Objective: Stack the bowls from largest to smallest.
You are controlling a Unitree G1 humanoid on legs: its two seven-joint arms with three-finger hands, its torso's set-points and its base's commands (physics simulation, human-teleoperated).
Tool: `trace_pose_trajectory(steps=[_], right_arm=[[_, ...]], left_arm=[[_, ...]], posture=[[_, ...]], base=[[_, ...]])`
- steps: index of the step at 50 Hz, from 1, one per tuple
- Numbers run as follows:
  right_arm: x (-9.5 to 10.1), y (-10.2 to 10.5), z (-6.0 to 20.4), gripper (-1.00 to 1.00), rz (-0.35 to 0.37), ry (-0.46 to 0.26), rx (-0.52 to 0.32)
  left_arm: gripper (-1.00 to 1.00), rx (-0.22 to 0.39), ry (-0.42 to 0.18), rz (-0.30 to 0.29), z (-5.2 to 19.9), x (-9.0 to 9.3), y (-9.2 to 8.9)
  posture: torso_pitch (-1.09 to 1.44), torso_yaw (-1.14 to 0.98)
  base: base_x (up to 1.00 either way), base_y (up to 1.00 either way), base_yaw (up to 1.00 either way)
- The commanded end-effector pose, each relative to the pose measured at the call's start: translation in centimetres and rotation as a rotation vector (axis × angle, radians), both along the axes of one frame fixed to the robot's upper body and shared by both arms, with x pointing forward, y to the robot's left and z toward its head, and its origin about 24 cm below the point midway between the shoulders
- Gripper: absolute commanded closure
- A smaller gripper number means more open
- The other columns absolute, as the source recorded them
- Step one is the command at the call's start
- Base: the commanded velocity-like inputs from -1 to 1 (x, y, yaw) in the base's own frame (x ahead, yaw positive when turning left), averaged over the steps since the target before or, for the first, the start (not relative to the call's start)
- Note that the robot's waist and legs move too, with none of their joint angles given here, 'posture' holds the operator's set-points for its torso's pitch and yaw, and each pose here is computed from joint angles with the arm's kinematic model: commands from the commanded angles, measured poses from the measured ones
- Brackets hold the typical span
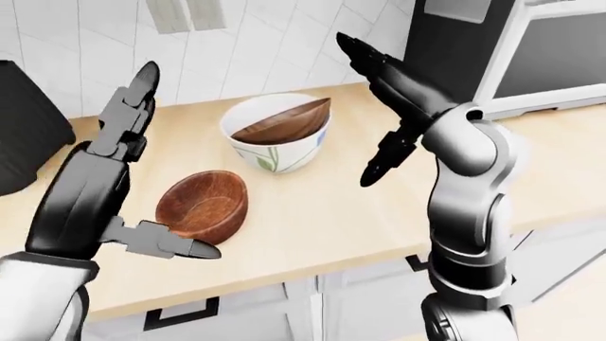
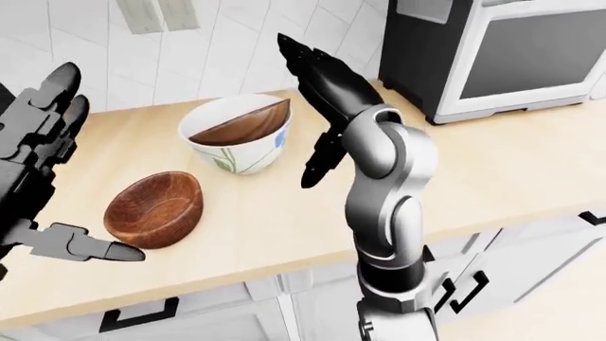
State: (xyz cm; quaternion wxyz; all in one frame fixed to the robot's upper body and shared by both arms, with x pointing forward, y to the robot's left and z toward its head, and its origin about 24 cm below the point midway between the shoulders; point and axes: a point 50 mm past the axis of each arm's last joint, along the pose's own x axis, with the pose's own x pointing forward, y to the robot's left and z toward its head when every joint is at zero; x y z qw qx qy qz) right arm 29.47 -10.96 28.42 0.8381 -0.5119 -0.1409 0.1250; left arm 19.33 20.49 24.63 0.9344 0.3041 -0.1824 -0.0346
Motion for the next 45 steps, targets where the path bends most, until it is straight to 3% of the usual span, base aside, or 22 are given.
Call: trace_pose_trajectory(steps=[1,7,15,26,36,45], right_arm=[[-0.4,-0.2,1.2,-1.00,-0.007,-0.072,0.011],[-0.5,-0.4,1.1,-1.00,-0.007,-0.073,0.016],[-0.4,-0.5,0.6,-1.00,-0.008,-0.066,0.012],[-0.6,-0.9,0.4,-1.00,-0.011,-0.067,0.013],[-0.6,-0.8,0.4,-1.00,-0.009,-0.068,0.016],[-0.5,-0.9,0.1,-1.00,-0.010,-0.066,0.019]], left_arm=[[-1.00,0.130,-0.089,0.058,0.9,-0.4,-0.1],[-1.00,0.244,-0.087,0.063,-0.4,0.8,-1.2],[-1.00,0.306,-0.067,0.049,-1.9,2.5,-1.9],[-1.00,0.470,-0.033,0.052,-4.2,3.7,-2.9],[-1.00,0.559,-0.022,0.073,-6.0,4.9,-3.0],[-0.94,0.587,0.012,0.066,-7.7,5.5,-3.0]], posture=[[-0.20,0.00],[-0.20,0.00],[-0.20,0.00],[-0.20,0.00],[-0.20,0.00],[-0.20,0.00]], base=[[0.00,0.00,0.00],[0.00,0.00,0.00],[0.00,0.00,0.00],[0.00,0.00,0.00],[0.00,0.00,0.00],[0.00,0.00,0.00]])
